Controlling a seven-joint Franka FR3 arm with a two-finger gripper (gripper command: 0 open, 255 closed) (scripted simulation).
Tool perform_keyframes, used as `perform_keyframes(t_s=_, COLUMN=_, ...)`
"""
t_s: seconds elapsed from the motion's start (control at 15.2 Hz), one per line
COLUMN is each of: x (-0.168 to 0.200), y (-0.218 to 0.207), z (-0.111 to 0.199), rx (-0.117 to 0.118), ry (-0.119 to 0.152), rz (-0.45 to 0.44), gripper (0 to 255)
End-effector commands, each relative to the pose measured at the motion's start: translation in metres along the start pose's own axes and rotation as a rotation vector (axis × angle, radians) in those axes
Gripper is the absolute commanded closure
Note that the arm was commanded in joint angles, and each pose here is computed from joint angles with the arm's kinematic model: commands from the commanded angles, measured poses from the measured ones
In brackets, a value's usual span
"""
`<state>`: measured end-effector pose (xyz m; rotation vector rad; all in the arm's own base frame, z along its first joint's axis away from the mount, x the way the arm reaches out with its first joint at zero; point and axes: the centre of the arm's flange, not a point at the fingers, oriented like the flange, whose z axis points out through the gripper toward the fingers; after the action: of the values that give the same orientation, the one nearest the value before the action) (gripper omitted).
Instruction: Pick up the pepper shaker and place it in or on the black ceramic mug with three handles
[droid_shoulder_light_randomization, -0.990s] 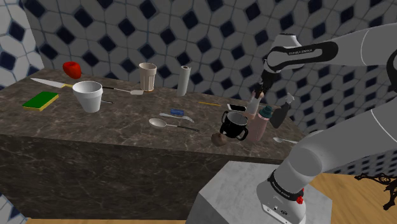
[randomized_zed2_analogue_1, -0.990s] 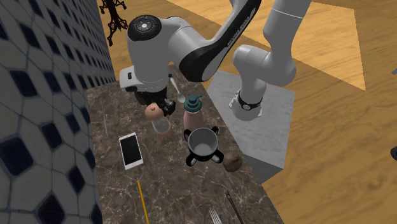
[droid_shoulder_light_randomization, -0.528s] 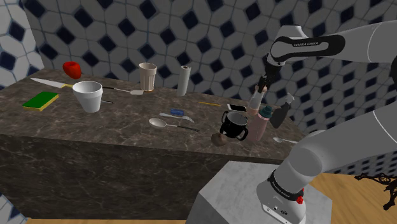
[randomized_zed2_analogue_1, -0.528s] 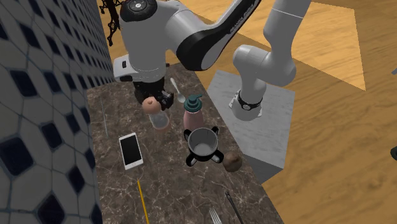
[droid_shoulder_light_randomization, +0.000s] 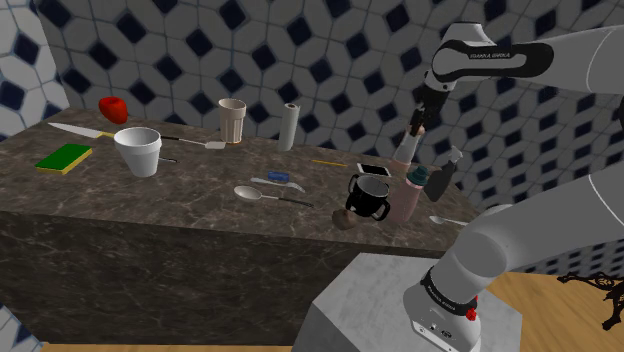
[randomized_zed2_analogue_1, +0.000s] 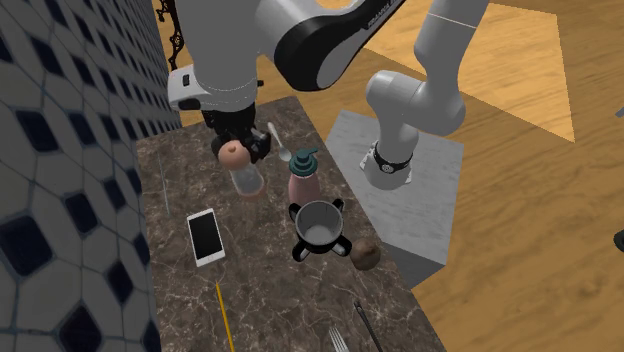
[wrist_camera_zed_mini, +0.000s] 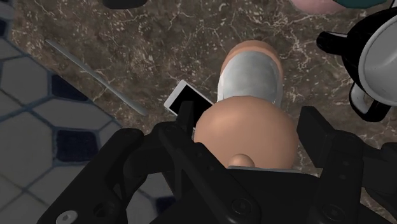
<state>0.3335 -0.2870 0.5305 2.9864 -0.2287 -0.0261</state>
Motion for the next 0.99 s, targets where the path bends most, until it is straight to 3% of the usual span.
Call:
perform_keyframes(t_s=0.0, x=0.001, y=0.001, z=-0.012, rx=0.000, ry=0.000, rz=0.000, gripper=255)
perform_keyframes(t_s=0.59, x=0.000, y=0.008, z=-0.055, rx=0.000, ry=0.000, rz=0.000, gripper=255)
perform_keyframes(t_s=0.92, x=-0.011, y=-0.049, z=-0.086, rx=0.000, ry=0.000, rz=0.000, gripper=255)
